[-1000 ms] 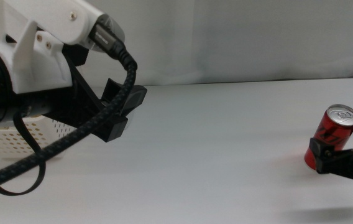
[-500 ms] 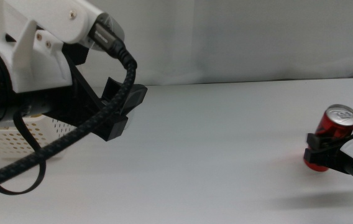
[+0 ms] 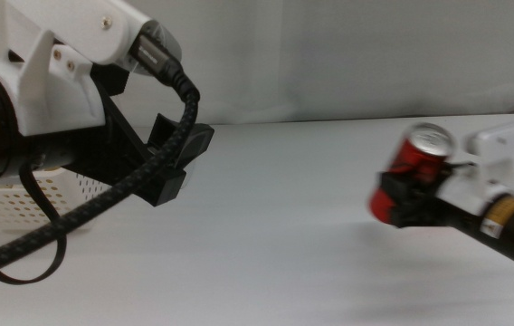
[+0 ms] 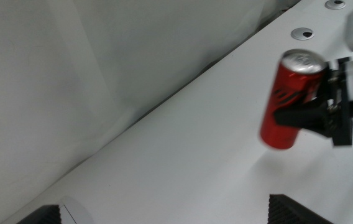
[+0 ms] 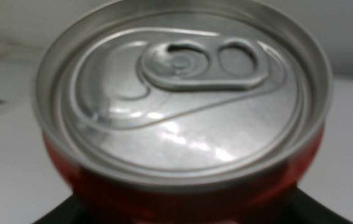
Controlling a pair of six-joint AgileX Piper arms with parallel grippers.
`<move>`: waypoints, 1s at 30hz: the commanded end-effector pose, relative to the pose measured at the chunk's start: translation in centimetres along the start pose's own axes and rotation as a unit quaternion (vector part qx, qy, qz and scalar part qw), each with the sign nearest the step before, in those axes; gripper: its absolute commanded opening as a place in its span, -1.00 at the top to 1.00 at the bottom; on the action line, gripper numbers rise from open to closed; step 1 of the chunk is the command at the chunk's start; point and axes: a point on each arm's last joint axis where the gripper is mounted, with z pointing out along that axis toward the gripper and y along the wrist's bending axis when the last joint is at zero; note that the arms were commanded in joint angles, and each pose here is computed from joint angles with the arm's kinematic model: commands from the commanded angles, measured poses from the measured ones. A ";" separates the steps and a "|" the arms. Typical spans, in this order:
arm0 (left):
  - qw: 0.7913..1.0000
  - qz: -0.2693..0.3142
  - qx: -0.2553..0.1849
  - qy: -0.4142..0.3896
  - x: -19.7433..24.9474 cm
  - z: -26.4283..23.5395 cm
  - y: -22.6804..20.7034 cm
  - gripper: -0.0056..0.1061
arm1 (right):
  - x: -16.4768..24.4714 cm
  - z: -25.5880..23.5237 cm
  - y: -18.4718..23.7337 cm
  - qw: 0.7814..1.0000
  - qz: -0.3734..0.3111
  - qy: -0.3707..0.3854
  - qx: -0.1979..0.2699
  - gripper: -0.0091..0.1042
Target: Use arms to grab the bottles and put them into the dustbin to the left of the table.
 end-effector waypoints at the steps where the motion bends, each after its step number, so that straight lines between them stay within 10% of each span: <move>1: 1.000 -0.001 0.003 0.005 0.2 0.2 -0.1 -0.65 | -2.0 0.7 2.7 0.998 -0.032 -0.023 -0.049 0.88; 11: 1.000 -0.004 0.007 0.021 0.5 0.2 -0.2 -0.65 | -1.0 3.5 10.1 0.986 -0.084 0.025 -0.142 0.88; 25: 0.999 0.005 0.015 0.031 0.7 0.2 -0.4 -0.61 | 1.9 4.4 10.7 0.977 -0.123 0.091 -0.148 0.88; 27: 0.999 0.005 0.015 0.031 0.7 0.2 -0.4 -0.61 | 1.9 4.4 10.8 0.977 -0.122 0.090 -0.148 0.69; 28: 0.999 0.005 0.015 0.029 0.6 0.2 -0.4 -0.61 | 1.7 4.4 10.8 0.978 -0.116 0.090 -0.146 -0.76; 30: 0.999 0.005 0.015 0.030 0.6 0.2 -0.4 -0.61 | 1.9 4.3 10.7 0.978 -0.114 0.102 -0.142 -0.98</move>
